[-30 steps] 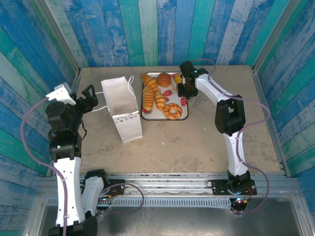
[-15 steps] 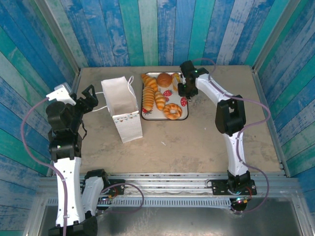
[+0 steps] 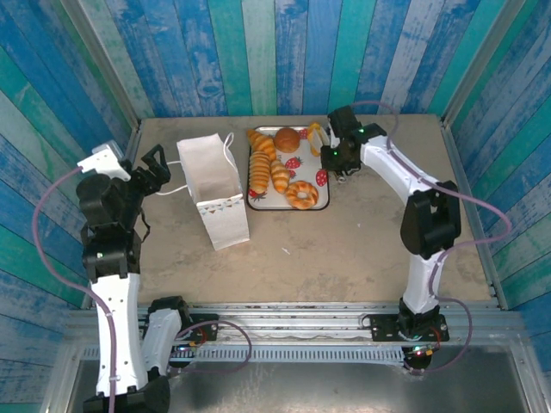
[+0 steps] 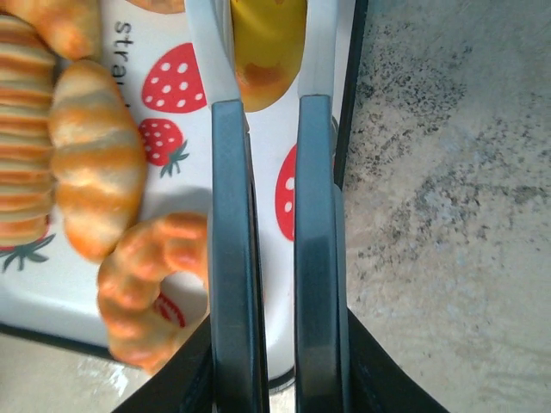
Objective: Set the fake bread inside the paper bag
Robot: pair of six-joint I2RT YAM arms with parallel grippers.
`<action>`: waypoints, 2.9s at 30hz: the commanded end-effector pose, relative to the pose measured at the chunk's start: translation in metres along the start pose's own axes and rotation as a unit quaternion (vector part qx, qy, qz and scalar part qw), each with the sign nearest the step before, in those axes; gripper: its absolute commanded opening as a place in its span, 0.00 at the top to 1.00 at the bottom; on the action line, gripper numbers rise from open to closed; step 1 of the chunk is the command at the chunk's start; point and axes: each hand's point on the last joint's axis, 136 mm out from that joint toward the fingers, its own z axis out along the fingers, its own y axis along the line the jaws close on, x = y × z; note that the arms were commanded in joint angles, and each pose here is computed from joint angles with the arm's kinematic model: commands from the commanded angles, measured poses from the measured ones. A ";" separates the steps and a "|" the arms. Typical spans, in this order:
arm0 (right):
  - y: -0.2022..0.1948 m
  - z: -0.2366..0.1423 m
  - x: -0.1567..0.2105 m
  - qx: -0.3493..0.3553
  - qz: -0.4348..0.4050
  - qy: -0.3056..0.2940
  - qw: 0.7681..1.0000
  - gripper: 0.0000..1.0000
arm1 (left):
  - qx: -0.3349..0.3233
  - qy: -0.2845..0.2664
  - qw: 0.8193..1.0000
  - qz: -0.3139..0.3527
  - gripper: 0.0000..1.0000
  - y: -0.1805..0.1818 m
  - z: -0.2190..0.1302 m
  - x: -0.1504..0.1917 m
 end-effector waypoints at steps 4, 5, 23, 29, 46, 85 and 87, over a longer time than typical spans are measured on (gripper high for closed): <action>0.014 -0.061 -0.002 -0.033 -0.001 -0.072 0.997 0.84 | 0.023 0.042 0.998 0.035 0.02 -0.014 0.009 -0.006; 0.016 -0.068 0.001 -0.036 -0.002 -0.077 0.996 0.84 | 0.024 0.048 0.998 0.036 0.02 -0.014 0.012 -0.005; 0.076 -0.226 0.046 -0.081 -0.082 -0.221 0.968 0.85 | 0.039 0.141 0.987 0.072 0.10 -0.019 0.064 -0.011; 0.109 -0.270 0.051 -0.122 -0.108 -0.264 0.950 0.85 | 0.069 0.191 0.977 0.064 0.09 -0.020 0.085 0.010; 0.240 -0.308 0.071 -0.232 -0.212 -0.299 0.901 0.85 | 0.059 0.305 0.946 0.096 0.14 0.014 0.122 0.072; 0.264 -0.163 0.128 -0.144 -0.254 -0.135 0.947 0.84 | 0.047 0.338 0.937 0.075 0.81 0.032 0.140 0.106; 0.261 -0.161 0.129 -0.141 -0.253 -0.132 0.948 0.83 | 0.047 0.337 0.937 0.075 0.81 0.032 0.140 0.106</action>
